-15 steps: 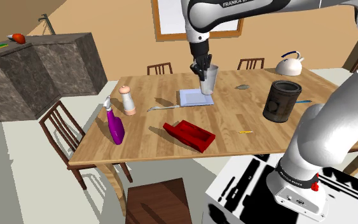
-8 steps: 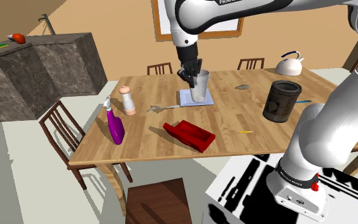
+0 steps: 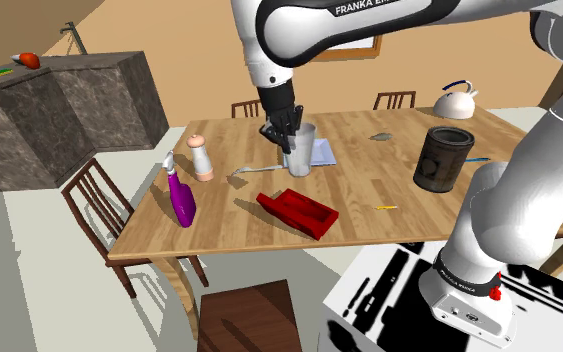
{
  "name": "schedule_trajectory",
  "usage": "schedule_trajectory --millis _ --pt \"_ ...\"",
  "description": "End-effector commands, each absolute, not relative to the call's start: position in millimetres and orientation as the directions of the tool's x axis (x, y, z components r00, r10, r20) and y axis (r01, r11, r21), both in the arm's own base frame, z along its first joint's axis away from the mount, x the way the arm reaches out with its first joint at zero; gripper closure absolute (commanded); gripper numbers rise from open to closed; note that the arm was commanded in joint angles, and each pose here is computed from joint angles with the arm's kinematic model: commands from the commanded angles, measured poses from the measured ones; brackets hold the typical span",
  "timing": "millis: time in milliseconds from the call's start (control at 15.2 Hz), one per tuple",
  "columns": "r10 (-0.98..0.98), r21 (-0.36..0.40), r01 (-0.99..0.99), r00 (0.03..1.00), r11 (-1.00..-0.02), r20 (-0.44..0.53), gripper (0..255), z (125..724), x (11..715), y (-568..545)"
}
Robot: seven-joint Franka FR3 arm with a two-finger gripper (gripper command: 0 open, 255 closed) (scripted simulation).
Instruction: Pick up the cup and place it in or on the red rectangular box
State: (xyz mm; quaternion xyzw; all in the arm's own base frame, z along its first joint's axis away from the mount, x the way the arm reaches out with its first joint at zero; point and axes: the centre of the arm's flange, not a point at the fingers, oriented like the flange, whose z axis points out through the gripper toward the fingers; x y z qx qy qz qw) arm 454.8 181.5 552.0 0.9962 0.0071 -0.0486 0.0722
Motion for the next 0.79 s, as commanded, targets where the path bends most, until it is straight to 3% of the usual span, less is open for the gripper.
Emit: schedule_trajectory --millis 0,726 --pt "0.007 0.143 0.021 0.995 -0.99 -0.097 255 540.5 453.5 182.7" --pt "0.007 0.143 0.021 0.995 -0.99 -0.097 255 482.5 453.5 182.7"
